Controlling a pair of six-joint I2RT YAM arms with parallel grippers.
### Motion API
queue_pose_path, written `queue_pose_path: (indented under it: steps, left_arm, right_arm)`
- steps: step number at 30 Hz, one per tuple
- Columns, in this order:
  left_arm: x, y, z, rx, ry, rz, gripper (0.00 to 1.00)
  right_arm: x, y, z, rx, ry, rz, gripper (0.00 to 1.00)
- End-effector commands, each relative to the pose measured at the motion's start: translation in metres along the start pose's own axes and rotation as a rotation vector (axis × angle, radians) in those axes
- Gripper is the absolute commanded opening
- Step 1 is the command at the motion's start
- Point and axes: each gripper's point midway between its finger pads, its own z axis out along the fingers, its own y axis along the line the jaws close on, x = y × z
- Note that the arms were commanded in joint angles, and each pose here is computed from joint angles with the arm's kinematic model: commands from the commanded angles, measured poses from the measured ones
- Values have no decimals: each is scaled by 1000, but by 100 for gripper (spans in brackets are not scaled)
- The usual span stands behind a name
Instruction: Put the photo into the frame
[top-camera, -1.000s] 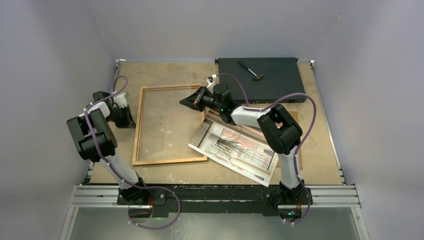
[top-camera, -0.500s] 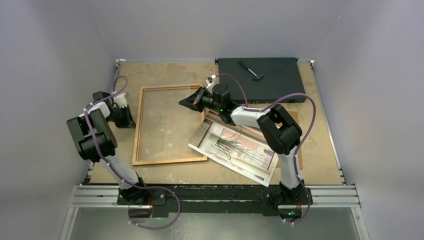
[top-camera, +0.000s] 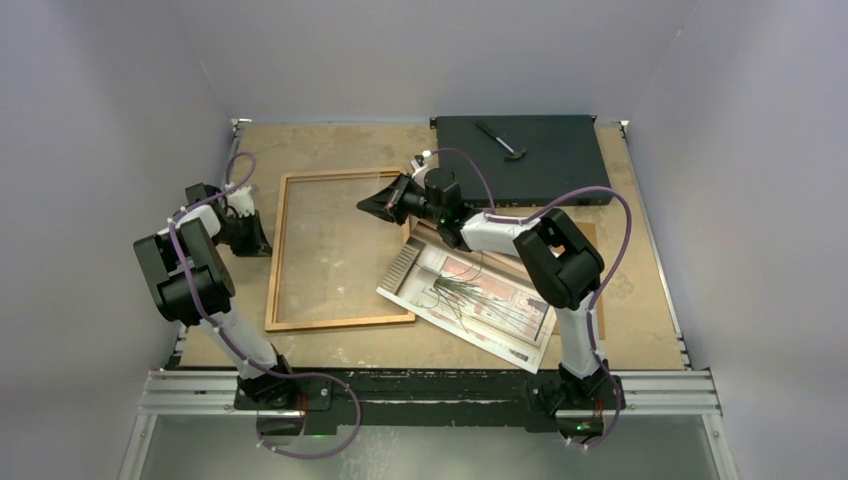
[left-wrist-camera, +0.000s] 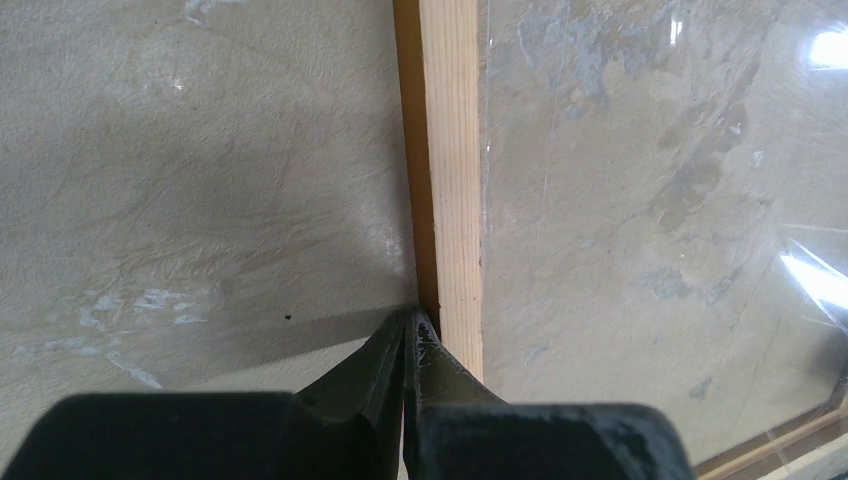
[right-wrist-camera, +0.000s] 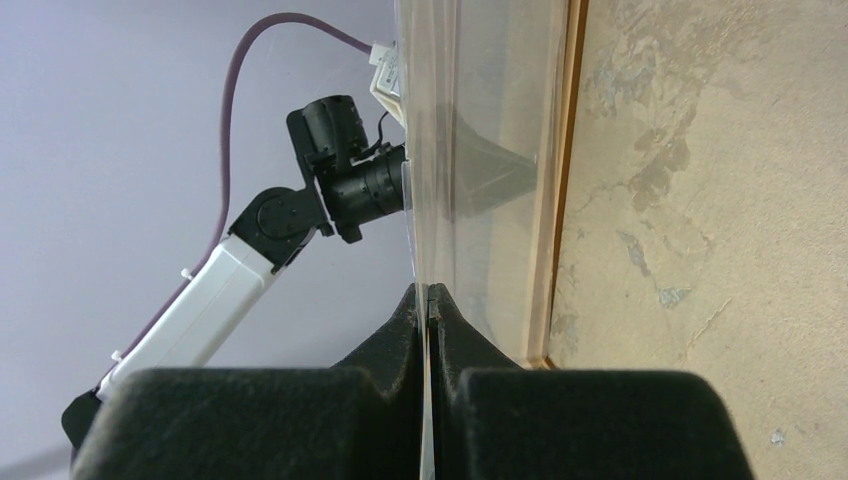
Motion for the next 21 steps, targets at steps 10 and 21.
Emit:
queue_pose_path:
  steps: [10,21]
  left_arm:
    - [10,-5,1,5,21,-7,0]
    - [8,-3,0,0,18,-12,0]
  right_arm:
    - [0,33,-14,-85,-10,-24,0]
    - [-3,37,-22,-90,-23,-32,0]
